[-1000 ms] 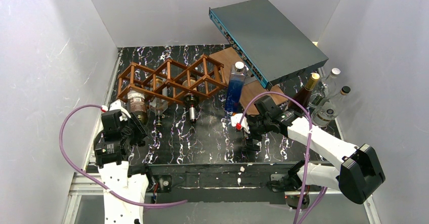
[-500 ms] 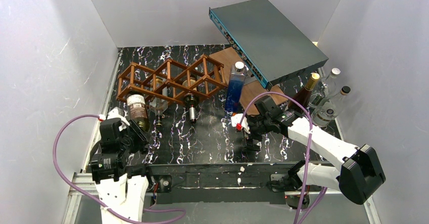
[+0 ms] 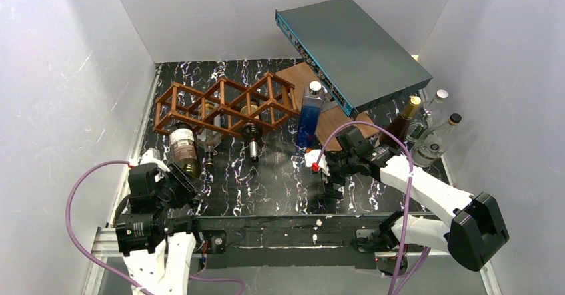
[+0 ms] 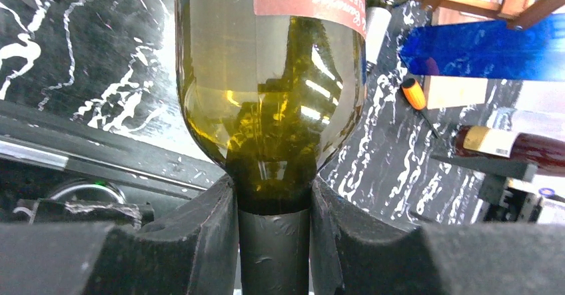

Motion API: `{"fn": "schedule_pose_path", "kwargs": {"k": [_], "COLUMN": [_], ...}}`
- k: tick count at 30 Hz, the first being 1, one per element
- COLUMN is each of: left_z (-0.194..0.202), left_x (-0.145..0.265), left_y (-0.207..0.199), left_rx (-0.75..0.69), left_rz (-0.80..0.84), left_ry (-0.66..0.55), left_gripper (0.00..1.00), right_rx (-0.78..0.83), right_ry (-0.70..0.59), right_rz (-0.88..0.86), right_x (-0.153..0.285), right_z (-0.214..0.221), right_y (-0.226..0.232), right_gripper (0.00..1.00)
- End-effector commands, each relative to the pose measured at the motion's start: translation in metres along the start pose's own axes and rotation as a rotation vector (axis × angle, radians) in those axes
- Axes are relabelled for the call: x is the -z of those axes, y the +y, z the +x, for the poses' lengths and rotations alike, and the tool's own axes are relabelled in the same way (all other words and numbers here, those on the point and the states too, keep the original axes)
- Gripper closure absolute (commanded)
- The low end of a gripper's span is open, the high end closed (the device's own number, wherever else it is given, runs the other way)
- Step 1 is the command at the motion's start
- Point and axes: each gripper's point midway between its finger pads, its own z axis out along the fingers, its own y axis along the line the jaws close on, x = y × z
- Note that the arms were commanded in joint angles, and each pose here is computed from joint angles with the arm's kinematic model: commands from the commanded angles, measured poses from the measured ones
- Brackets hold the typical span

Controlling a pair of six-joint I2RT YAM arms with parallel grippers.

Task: Take the wine bottle off the wine rack
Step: Pick up the wine bottle from the wine rack.

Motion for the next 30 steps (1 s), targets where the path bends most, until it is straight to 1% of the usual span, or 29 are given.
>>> {"fn": "schedule_pose_path", "kwargs": {"k": [1, 7, 12, 16, 19, 24, 30], "left_z": [-0.003, 0.008, 0.016, 0.017, 0.019, 0.021, 0.03], "left_x": [0.021, 0.029, 0.036, 0.044, 0.046, 0.051, 0.055], "left_y": [-0.032, -0.048, -0.064, -0.074, -0.084, -0.092, -0.101], "left_rx": [-0.006, 0.027, 0.037, 0.025, 0.022, -0.021, -0.063], "left_rz": [0.168, 0.259, 0.331, 0.375, 0.416, 0.455, 0.503], "left_ry": [-0.038, 0.024, 0.11, 0.144, 0.195, 0.244, 0.338], "left_gripper": [1.0, 1.0, 1.0, 1.0, 1.0, 1.0, 1.0], "right_rx": [0.03, 0.033, 0.035, 0.039, 0.039, 0.039, 0.039], "right_ry": [-0.032, -0.035, -0.034, -0.036, -0.035, -0.029, -0.043], "right_rz": [-0.004, -0.005, -0.01, -0.007, -0.009, -0.012, -0.02], "right_x": [0.005, 0.005, 0.005, 0.006, 0.005, 0.004, 0.006], "right_z": [-0.011, -0.011, -0.011, -0.012, -0.012, -0.011, -0.016], "right_y": [0.001, 0.002, 0.003, 0.002, 0.002, 0.003, 0.004], "right_gripper": [0.0, 0.0, 0.0, 0.0, 0.0, 0.0, 0.0]}}
